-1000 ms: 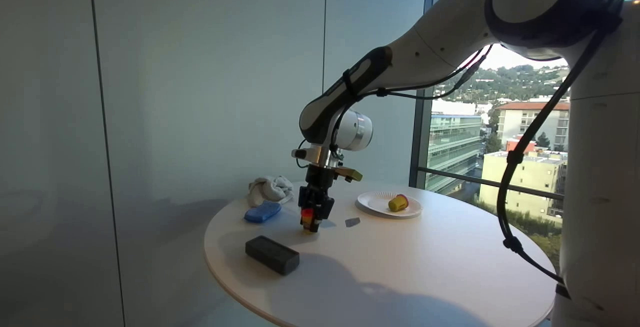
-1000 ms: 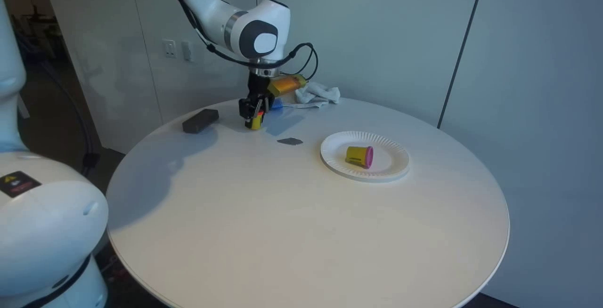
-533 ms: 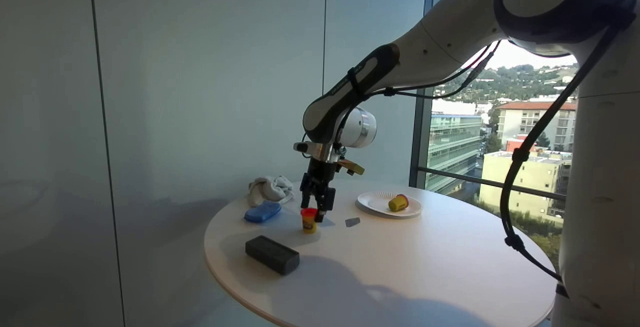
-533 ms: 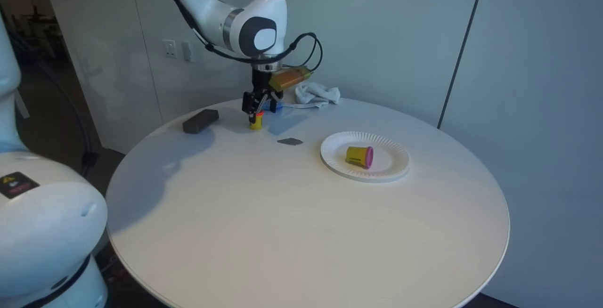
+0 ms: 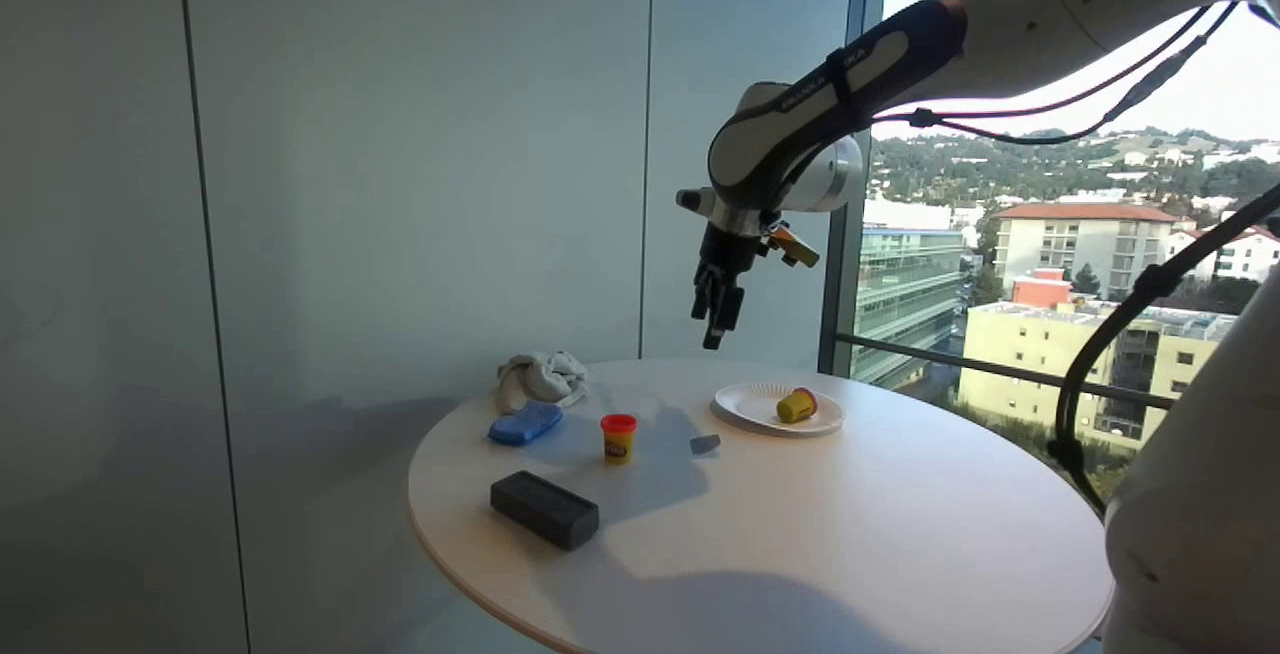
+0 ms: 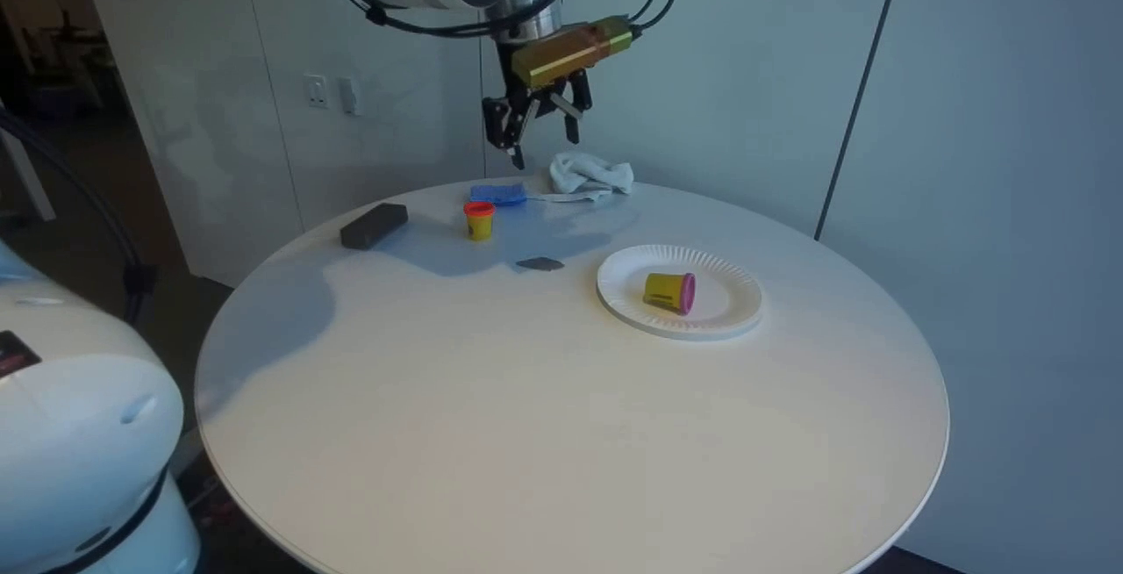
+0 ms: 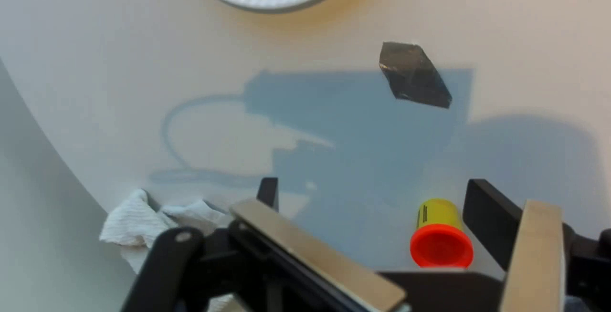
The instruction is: Remove the yellow containers from the white plate.
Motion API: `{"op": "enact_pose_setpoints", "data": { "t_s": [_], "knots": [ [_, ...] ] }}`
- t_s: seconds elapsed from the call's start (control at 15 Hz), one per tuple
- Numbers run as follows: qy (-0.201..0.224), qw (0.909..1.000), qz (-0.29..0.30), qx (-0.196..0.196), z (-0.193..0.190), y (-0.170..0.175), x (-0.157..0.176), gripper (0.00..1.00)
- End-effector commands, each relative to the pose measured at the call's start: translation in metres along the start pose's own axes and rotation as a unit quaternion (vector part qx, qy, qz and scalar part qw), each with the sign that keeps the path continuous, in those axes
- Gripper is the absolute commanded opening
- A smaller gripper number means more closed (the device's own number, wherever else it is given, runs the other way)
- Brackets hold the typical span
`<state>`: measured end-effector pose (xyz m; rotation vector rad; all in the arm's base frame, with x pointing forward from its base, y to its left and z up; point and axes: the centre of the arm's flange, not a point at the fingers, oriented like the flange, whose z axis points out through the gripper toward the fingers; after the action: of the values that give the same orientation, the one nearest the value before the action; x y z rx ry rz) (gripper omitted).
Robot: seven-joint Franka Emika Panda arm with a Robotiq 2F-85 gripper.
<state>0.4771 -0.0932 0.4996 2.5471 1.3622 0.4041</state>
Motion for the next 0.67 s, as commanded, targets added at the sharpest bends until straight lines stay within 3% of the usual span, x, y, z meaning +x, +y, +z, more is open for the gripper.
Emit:
{"op": "enact_pose_setpoints", "data": {
  "t_s": [0.0,0.27,0.6],
  "knots": [
    [-0.036,0.9948,0.091,-0.029,-0.019,0.006,-0.065,1.00],
    [-0.072,0.9762,0.204,-0.015,0.000,0.024,-0.099,1.00],
    [-0.107,0.9350,0.338,0.014,0.027,0.041,-0.088,1.00]
  ]
}}
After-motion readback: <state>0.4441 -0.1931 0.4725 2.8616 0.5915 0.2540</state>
